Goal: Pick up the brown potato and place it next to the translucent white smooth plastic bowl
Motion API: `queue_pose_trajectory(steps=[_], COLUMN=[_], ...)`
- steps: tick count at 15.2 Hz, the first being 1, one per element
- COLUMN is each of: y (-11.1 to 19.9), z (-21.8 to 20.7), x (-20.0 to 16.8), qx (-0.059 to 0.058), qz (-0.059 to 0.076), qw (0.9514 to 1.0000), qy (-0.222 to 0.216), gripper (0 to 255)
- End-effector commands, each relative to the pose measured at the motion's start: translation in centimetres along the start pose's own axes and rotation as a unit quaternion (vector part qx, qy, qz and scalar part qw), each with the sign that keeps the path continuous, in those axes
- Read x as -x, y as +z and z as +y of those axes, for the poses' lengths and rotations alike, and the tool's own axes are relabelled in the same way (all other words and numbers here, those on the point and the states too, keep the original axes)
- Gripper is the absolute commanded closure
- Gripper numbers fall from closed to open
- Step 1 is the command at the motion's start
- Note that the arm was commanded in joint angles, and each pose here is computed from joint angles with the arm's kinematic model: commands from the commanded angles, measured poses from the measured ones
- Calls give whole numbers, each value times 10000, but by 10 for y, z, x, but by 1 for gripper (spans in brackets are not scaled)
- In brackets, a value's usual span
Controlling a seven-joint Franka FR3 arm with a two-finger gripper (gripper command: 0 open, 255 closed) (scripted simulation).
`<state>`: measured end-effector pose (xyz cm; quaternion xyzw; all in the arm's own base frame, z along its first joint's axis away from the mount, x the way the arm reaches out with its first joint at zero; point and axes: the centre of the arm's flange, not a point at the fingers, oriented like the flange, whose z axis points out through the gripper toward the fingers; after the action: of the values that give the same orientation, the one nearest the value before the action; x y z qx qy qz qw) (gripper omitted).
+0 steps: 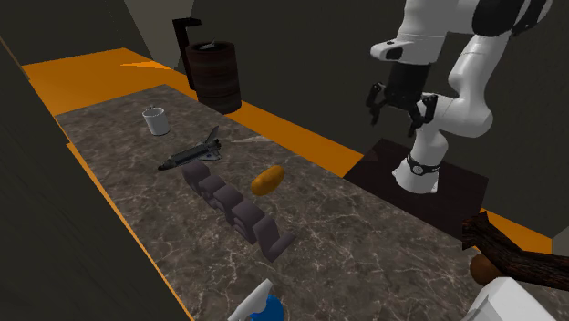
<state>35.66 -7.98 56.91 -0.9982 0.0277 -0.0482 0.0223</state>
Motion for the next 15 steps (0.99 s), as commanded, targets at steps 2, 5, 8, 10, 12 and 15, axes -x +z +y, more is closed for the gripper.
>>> queue_pose_trajectory(steps=[2,5,8,10,12,15], y=[24,45,65,79,93,113], z=[26,53,79,97,115,141], x=[-22,-42,-61,-75,-88,-107], qx=[55,103,151,183,215,263], qz=[-22,-48,-75,-92,-109,-135], qw=[10000,9999,9998,9998,9997,9995], qy=[-24,-41,-58,-70,-81,-99], gripper=[0,0,0,0,0,0])
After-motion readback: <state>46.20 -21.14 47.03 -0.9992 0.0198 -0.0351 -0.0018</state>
